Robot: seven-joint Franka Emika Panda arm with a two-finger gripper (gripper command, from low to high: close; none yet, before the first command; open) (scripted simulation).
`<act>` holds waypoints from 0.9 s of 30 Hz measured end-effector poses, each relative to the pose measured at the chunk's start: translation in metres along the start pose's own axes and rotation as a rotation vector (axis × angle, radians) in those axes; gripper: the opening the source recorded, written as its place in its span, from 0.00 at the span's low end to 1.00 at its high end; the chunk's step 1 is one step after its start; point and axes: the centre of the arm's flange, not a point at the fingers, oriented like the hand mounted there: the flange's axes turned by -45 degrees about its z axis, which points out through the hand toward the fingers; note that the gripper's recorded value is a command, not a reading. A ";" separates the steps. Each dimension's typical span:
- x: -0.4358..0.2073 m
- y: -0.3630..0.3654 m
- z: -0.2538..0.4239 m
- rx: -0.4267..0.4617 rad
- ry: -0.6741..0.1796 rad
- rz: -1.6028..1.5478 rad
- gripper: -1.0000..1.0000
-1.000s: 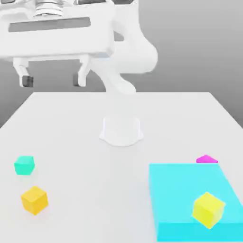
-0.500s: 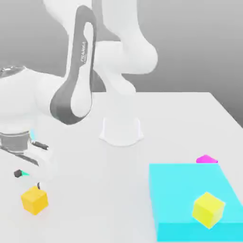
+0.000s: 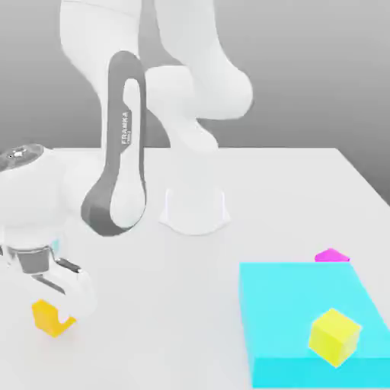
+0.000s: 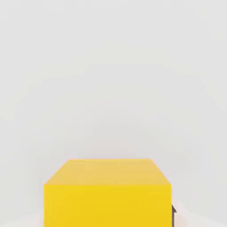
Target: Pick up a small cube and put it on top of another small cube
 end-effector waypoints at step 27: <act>-0.084 0.156 -0.030 0.005 0.009 -0.152 0.00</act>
